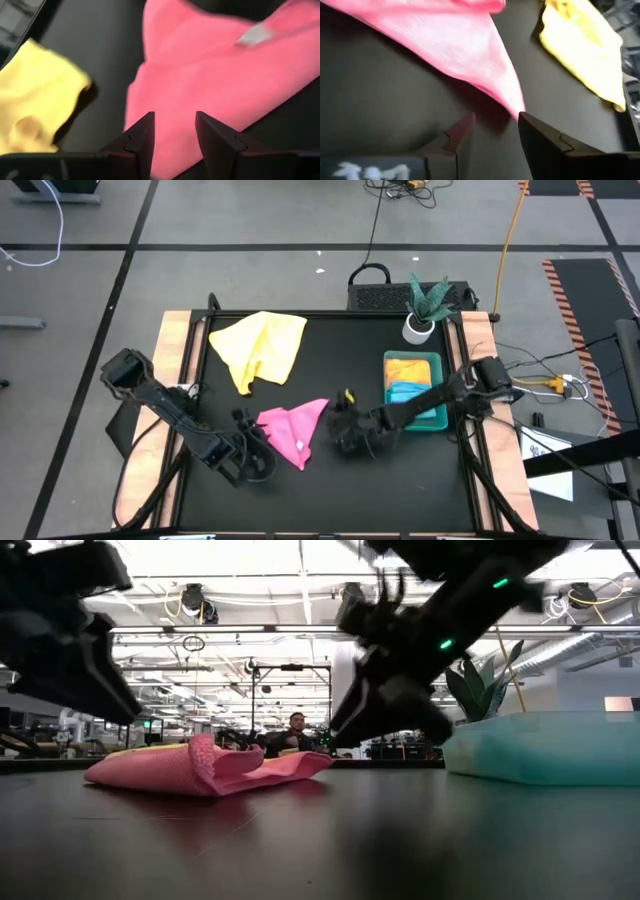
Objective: Fold microfiber towels
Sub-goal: Fold the pink microfiber cloth
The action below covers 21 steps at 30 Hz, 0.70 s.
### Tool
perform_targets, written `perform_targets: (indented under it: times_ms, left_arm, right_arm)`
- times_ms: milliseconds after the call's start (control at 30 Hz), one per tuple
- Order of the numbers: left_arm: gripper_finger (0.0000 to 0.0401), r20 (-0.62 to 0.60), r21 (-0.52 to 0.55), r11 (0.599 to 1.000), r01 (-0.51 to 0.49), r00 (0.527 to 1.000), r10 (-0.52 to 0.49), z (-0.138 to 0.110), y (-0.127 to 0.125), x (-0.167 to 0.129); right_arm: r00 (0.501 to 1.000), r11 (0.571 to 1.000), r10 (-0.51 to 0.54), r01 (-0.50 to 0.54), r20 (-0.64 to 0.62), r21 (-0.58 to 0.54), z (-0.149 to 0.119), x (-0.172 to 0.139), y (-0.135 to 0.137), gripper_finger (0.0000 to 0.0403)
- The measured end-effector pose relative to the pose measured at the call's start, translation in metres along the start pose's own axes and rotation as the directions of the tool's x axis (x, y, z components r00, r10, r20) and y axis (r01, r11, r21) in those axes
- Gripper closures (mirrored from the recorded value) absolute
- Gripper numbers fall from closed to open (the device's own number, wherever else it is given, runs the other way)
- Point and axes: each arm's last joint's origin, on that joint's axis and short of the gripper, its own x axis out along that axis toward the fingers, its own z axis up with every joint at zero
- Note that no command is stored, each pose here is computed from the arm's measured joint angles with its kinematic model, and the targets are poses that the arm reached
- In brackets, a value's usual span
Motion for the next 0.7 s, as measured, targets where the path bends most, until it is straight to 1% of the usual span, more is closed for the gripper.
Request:
perform_targets:
  times_ms: [100, 200, 267, 300, 400, 433, 467, 533, 633, 700]
  left_arm:
    - [0.0256, 0.059, 0.011, 0.998, 0.063, 0.996, -0.064, 0.008, -0.008, -0.001]
    - [0.0256, 0.115, 0.043, 0.991, 0.128, 0.985, -0.133, 0.017, -0.014, -0.001]
    - [0.0256, 0.162, 0.073, 0.986, 0.152, 0.973, -0.163, 0.023, -0.018, -0.002]
    - [0.0256, 0.186, 0.092, 0.982, 0.162, 0.966, -0.177, 0.025, -0.02, -0.003]
    - [0.0256, 0.263, 0.143, 0.972, 0.185, 0.94, -0.217, 0.035, -0.025, -0.006]
    - [0.0256, 0.29, 0.162, 0.969, 0.187, 0.929, -0.228, 0.038, -0.026, -0.007]
    - [0.0256, 0.317, 0.183, 0.965, 0.187, 0.918, -0.238, 0.042, -0.027, -0.008]
    - [0.0256, 0.361, 0.233, 0.954, 0.188, 0.894, -0.264, 0.048, -0.029, -0.011]
    - [0.0256, 0.423, 0.327, 0.932, 0.158, 0.857, -0.294, 0.056, -0.032, -0.015]
    - [0.0256, 0.457, 0.375, 0.918, 0.126, 0.837, -0.301, 0.06, -0.032, -0.018]
  right_arm:
    - [1.0, 1.0, 0.017, -0.017, 0.023, -0.017, -0.004, 0.019, -0.017, 0.0258]
    - [0.992, 0.993, 0.098, -0.092, 0.076, -0.079, -0.006, 0.033, -0.024, 0.0278]
    - [0.988, 0.986, 0.132, -0.124, 0.073, -0.111, -0.01, 0.04, -0.024, 0.03]
    - [0.989, 0.986, 0.132, -0.124, 0.064, -0.112, -0.012, 0.042, -0.024, 0.0314]
    - [0.99, 0.99, 0.127, -0.122, 0.064, -0.076, -0.012, 0.042, -0.024, 0.0367]
    - [0.989, 0.991, 0.127, -0.123, 0.071, -0.057, -0.01, 0.04, -0.024, 0.0384]
    - [0.989, 0.992, 0.126, -0.124, 0.08, -0.036, -0.008, 0.037, -0.024, 0.0393]
    - [0.991, 0.994, 0.095, -0.099, 0.094, 0.035, -0.001, 0.024, -0.024, 0.0394]
    - [0.991, 0.987, 0.035, -0.055, 0.132, 0.152, 0.015, -0.01, -0.027, 0.0397]
    - [0.985, 0.971, 0.013, -0.054, 0.171, 0.234, 0.025, -0.036, -0.026, 0.0401]
